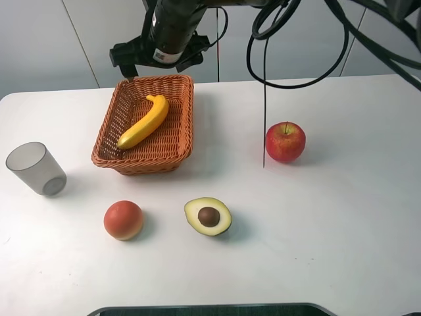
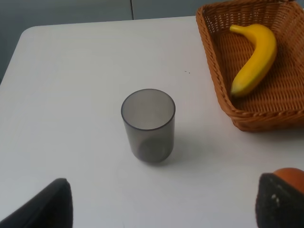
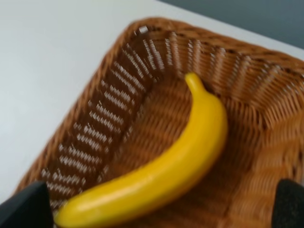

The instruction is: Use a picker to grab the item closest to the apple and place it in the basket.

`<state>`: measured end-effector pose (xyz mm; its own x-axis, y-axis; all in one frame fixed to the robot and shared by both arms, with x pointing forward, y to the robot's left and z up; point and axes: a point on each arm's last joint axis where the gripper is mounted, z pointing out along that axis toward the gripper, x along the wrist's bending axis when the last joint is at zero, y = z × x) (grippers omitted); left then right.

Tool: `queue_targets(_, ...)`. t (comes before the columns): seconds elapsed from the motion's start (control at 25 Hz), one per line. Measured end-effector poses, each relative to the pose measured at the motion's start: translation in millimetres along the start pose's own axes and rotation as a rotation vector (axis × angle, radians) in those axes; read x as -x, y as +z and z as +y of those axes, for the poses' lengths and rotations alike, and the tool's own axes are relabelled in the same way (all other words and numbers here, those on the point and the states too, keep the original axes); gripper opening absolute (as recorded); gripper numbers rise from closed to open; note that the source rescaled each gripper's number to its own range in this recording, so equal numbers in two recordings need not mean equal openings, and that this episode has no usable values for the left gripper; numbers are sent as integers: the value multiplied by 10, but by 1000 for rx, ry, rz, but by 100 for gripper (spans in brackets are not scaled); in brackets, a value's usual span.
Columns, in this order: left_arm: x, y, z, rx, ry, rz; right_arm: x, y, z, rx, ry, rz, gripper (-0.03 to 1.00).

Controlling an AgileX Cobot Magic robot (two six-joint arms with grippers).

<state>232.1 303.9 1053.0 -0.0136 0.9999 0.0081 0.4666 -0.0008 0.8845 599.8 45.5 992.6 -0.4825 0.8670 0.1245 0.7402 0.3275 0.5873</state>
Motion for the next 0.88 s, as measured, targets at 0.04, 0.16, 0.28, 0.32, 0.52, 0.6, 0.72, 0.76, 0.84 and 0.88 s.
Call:
queue_targets(0.04,0,0,0,0,0,0,40,-30,-8,-28,-7,-14,100)
queue_targets(0.16,0,0,0,0,0,0,178,-120,-36,-91,-25,-47,100)
queue_targets(0.28,0,0,0,0,0,0,316,-253,-84,-118,-26,-66,100)
queue_targets(0.32,0,0,0,0,0,0,380,-288,-102,-125,-18,-75,100)
queue_targets(0.52,0,0,0,0,-2,0,719,-446,-288,-180,37,-108,100)
queue_targets(0.6,0,0,0,0,-2,0,888,-508,-372,-203,67,-130,100)
queue_targets(0.72,0,0,0,0,-2,0,1139,-652,-532,-234,114,-164,100)
queue_targets(0.76,0,0,0,0,-2,0,1229,-703,-576,-239,134,-175,100)
queue_targets(0.84,0,0,0,0,-2,0,1383,-845,-692,-249,171,-197,100)
queue_targets(0.88,0,0,0,0,-2,0,1459,-916,-740,-251,190,-208,100)
